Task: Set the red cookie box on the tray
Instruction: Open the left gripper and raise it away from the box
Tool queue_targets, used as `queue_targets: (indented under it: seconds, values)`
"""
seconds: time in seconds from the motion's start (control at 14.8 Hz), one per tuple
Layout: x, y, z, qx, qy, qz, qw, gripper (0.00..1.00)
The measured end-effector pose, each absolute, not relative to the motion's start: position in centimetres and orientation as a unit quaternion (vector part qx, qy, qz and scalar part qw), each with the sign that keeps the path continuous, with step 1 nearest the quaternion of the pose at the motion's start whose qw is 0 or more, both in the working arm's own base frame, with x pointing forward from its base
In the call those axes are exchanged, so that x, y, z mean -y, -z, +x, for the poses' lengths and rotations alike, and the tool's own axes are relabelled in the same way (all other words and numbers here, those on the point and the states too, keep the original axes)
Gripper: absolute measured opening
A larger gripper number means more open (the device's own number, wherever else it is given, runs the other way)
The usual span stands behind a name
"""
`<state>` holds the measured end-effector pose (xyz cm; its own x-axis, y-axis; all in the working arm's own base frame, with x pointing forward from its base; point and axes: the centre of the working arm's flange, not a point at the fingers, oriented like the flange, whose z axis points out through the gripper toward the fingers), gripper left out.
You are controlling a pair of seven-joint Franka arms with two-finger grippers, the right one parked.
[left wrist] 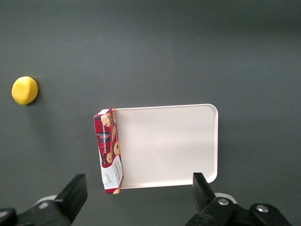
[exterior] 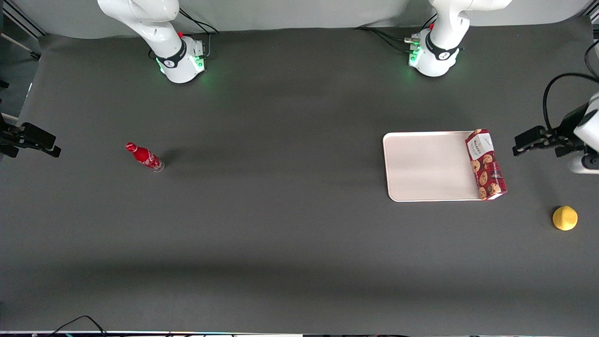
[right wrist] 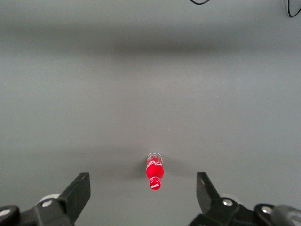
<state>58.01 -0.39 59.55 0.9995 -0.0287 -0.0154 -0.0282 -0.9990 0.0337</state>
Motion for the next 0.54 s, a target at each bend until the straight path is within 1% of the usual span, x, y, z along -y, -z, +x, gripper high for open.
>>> queue_targets:
  seconds: [0.2,0.54]
  values:
    - [0.7,-61.3,57.0,0.015,-0.004,1.000,0.018,1.00]
    - [1.0,-61.6,56.9,0.019,-0.006,1.000,0.004,1.00]
